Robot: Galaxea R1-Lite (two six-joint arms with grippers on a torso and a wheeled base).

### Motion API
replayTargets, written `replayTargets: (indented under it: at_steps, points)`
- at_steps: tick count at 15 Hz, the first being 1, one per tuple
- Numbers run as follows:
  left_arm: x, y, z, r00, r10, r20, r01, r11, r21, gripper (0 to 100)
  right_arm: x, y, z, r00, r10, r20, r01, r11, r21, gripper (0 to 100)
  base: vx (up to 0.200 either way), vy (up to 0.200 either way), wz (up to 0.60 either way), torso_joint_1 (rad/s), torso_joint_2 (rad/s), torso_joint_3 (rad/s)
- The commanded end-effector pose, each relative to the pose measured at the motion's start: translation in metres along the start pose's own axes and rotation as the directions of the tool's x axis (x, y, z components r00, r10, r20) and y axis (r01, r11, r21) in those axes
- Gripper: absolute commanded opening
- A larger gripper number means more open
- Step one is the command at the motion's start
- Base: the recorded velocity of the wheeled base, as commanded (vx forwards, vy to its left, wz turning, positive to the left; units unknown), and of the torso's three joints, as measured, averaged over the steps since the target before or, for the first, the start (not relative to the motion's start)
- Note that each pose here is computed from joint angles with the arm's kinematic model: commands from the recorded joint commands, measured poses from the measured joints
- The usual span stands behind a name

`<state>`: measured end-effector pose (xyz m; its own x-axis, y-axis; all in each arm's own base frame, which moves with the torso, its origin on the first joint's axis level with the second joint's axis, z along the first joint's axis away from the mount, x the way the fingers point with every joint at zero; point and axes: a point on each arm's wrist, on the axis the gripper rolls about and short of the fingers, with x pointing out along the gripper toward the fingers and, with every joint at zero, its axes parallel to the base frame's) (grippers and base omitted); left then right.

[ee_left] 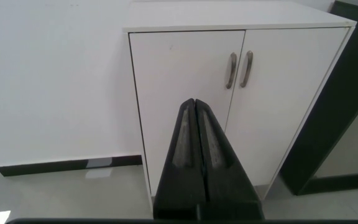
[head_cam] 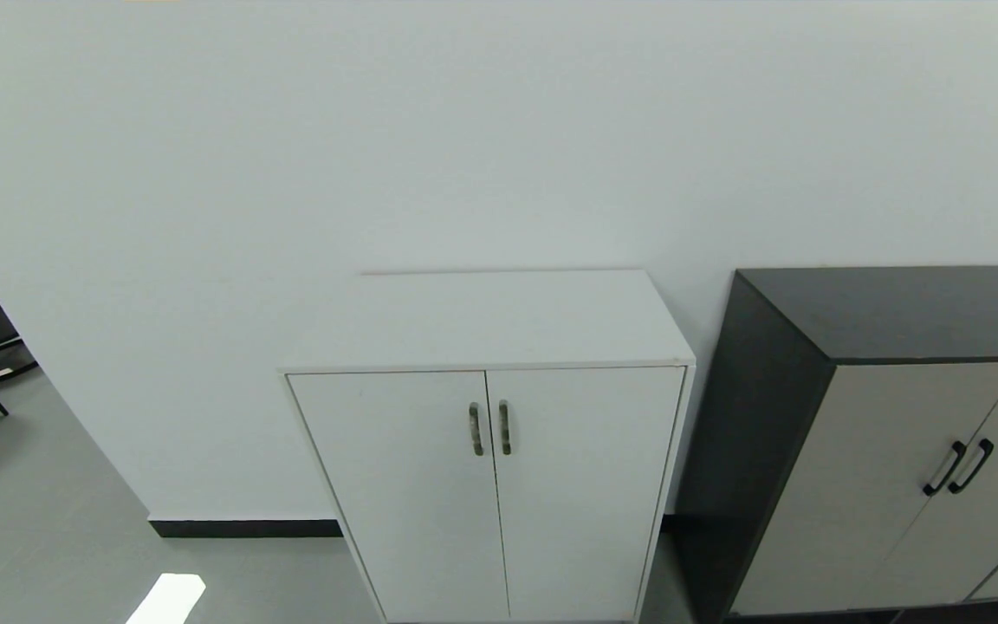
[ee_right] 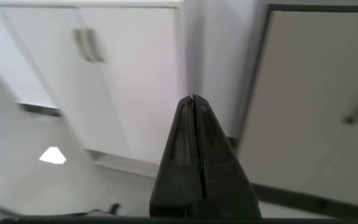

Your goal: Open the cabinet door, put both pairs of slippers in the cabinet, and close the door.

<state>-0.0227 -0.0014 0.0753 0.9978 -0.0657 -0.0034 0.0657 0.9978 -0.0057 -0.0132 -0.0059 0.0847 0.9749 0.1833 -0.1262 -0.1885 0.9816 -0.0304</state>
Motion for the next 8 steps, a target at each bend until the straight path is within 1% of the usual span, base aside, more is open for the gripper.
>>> replayTargets:
  at_steps: [1, 2, 3, 4, 5, 6, 7, 8]
  points:
    - [0.0001, 0.0, 0.0, 1.0, 0.0, -0.001, 0.0, 1.0, -0.001, 0, 0.005, -0.0003, 0.0031, 0.991, -0.117, -0.066, 0.114, 0.992, -0.048, 0, 0.0, 0.0, 0.0, 0.0, 0.0, 0.0]
    - [0.0001, 0.0, 0.0, 1.0, -0.002, -0.001, 0.002, 1.0, -0.001, 0, 0.0029, -0.0006, 0.0028, 0.988, -0.147, -0.043, 0.145, 0.988, -0.056, 0, 0.0, 0.0, 0.0, 0.0, 0.0, 0.0]
    - [0.0001, 0.0, 0.0, 1.0, 0.0, -0.001, 0.0, 1.0, -0.001, 0, -0.003, -0.0003, 0.0001, 0.992, -0.121, 0.029, 0.122, 0.992, -0.04, 0, 0.0, 0.0, 0.0, 0.0, 0.0, 0.0]
    - [0.0001, 0.0, 0.0, 1.0, 0.0, -0.001, 0.0, 1.0, -0.001, 0, -0.0031, 0.0002, -0.0004, 0.995, -0.09, 0.041, 0.091, 0.996, -0.002, 0, 0.0, 0.0, 0.0, 0.0, 0.0, 0.0]
    - [0.0001, 0.0, 0.0, 1.0, 0.0, -0.001, 0.0, 1.0, -0.001, 0, -0.0029, 0.0004, -0.0005, 0.996, -0.084, 0.038, 0.083, 0.996, 0.025, 0, 0.0, 0.0, 0.0, 0.0, 0.0, 0.0]
    - [0.0001, 0.0, 0.0, 1.0, 0.0, -0.001, 0.0, 1.0, -0.001, 0, -0.0026, 0.0005, 0.0003, 0.996, -0.079, 0.031, 0.079, 0.996, 0.032, 0, 0.0, 0.0, 0.0, 0.0, 0.0, 0.0]
    - [0.0001, 0.0, 0.0, 1.0, 0.0, -0.001, 0.0, 1.0, -0.001, 0, -0.0023, 0.0006, 0.0002, 0.993, -0.117, 0.023, 0.117, 0.993, 0.009, 0, 0.0, 0.0, 0.0, 0.0, 0.0, 0.0]
    - [0.0001, 0.0, 0.0, 1.0, 0.0, -0.001, 0.0, 1.0, -0.001, 0, -0.003, 0.0012, 0.0001, 0.981, -0.193, 0.026, 0.193, 0.981, 0.011, 0, 0.0, 0.0, 0.0, 0.0, 0.0, 0.0]
